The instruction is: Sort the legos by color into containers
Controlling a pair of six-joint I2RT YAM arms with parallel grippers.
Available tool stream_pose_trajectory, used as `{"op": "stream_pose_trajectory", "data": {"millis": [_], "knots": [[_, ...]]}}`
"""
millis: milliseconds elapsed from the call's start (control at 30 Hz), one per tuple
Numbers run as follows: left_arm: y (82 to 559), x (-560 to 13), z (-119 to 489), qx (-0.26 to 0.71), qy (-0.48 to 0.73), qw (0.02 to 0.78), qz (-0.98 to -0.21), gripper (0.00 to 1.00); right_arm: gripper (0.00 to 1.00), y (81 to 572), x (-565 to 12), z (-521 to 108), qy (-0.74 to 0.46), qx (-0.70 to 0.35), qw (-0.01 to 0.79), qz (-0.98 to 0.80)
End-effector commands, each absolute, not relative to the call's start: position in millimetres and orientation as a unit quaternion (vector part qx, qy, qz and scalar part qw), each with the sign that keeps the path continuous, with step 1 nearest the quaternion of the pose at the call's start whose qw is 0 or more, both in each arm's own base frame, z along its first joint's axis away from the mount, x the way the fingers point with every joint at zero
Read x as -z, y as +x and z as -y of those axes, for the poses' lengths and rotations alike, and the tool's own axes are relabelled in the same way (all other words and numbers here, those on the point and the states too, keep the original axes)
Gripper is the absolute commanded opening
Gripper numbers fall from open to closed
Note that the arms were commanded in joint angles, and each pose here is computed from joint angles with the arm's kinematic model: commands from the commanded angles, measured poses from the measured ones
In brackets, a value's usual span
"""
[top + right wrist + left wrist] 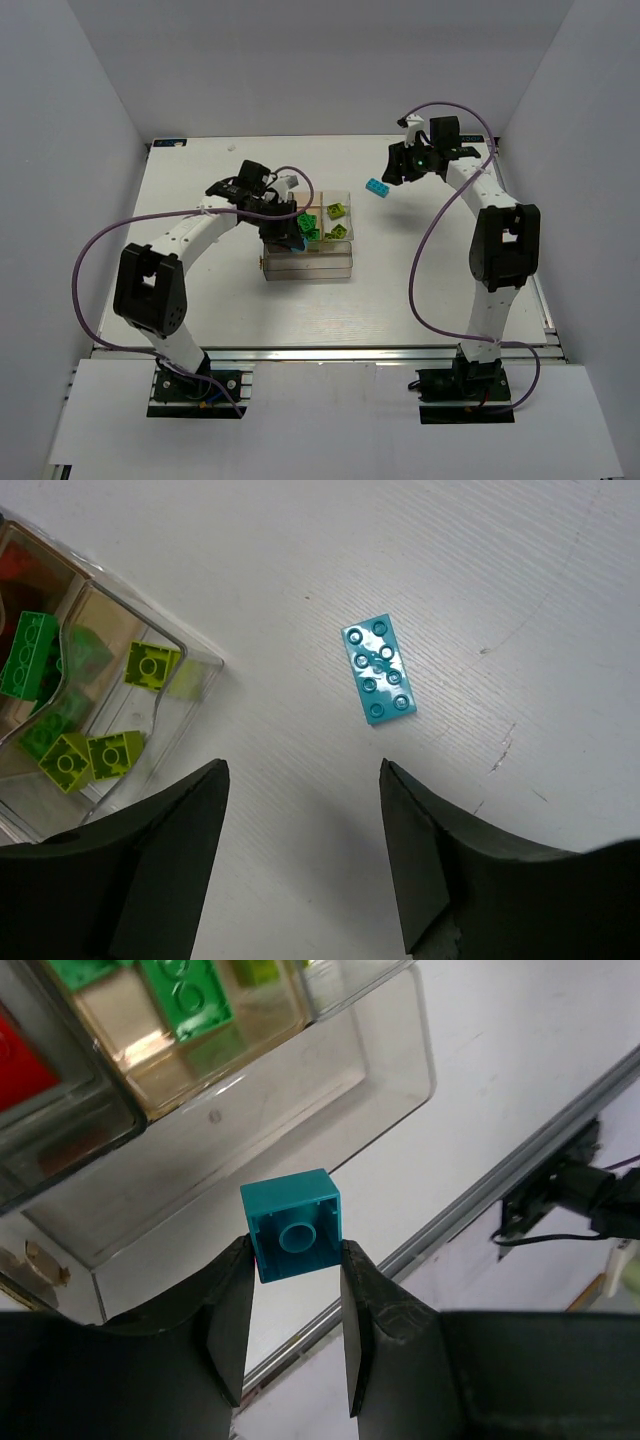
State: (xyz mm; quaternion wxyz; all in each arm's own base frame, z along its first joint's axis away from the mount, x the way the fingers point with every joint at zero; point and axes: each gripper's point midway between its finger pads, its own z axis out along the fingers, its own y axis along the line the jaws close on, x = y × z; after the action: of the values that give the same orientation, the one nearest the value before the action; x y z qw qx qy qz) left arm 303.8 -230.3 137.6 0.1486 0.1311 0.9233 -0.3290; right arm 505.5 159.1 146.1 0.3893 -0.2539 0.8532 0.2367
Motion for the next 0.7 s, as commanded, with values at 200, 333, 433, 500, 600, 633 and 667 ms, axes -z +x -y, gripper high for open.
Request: {"op": "stream_pose_trajectory", "data": {"millis": [200, 333, 433, 500, 600, 633, 667], "knots": [[319, -125, 213, 0.228, 0.122, 0.164, -0.952, 0.65, 0.89, 518, -148, -157, -0.269, -0.219, 0.397, -0.850], [330, -136, 217, 0.229, 0.119, 0.182, -0.949, 0.70, 0.89, 528, -125, -153, -0.283, -0.193, 0.386, -0.857], [336, -153, 221, 0.240, 0.115, 0.203, -0.942, 0.64, 0.89, 539, -102, -147, -0.312, -0.166, 0.378, -0.856], [340, -171, 213, 0.245, 0.095, 0.237, -0.935, 0.27, 0.89, 551, -96, -144, -0.329, -0.139, 0.381, -0.853], [341, -200, 199, 0.245, 0.046, 0.310, -0.918, 0.05, 0.89, 561, -75, -141, -0.363, -0.115, 0.375, -0.845], [343, -205, 197, 0.249, 0.029, 0.329, -0.910, 0.09, 0.89, 561, -70, -147, -0.377, -0.118, 0.373, -0.840], [339, -217, 193, 0.253, 0.019, 0.349, -0.902, 0.25, 0.89, 562, -67, -149, -0.395, -0.116, 0.373, -0.832]]}}
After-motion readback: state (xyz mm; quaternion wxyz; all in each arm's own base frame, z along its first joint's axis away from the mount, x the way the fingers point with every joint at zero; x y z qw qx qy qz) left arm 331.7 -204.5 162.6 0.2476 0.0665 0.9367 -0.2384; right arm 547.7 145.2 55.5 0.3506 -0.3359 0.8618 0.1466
